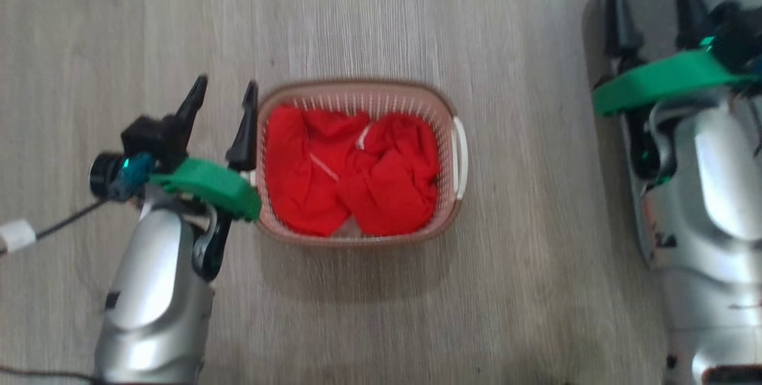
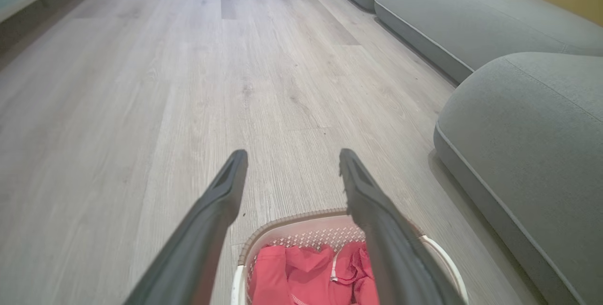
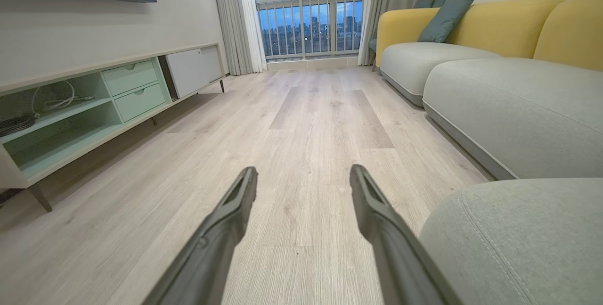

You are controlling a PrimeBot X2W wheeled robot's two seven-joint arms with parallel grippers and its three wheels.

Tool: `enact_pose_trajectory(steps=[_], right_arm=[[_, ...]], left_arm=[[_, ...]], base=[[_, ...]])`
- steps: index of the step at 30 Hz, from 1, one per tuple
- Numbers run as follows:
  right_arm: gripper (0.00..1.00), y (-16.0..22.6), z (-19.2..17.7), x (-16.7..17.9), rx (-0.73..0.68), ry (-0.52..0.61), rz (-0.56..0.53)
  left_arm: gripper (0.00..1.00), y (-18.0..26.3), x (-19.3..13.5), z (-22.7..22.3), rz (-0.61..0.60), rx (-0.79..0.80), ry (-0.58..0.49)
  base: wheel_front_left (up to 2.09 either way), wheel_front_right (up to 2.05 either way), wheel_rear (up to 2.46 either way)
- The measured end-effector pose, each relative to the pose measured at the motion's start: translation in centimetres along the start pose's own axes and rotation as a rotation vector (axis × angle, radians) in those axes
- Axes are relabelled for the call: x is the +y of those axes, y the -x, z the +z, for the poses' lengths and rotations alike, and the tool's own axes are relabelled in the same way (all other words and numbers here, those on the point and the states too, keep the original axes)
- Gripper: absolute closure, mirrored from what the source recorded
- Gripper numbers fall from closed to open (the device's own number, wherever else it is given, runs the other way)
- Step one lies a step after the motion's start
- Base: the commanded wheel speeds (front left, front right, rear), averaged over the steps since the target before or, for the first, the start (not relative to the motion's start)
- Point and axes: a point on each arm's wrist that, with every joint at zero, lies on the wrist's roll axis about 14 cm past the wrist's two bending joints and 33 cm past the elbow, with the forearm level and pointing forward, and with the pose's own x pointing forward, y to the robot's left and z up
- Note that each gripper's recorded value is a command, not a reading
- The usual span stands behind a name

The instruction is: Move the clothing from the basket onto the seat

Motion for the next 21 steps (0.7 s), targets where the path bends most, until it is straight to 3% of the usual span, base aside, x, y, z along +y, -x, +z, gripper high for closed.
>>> enact_pose_trajectory(steps=[8,21], right_arm=[[0.00,-3.6,-4.4,-1.0,0.021,0.019,-0.003],[0.00,-5.3,-13.0,-2.0,0.128,0.038,0.001]], left_arm=[[0.00,-3.9,-1.3,-6.4,-0.063,0.120,0.063],[0.00,-7.0,-5.0,-16.4,-0.211,0.320,0.078]], base=[[0.00,0.00,0.00],[0.00,0.00,0.00]])
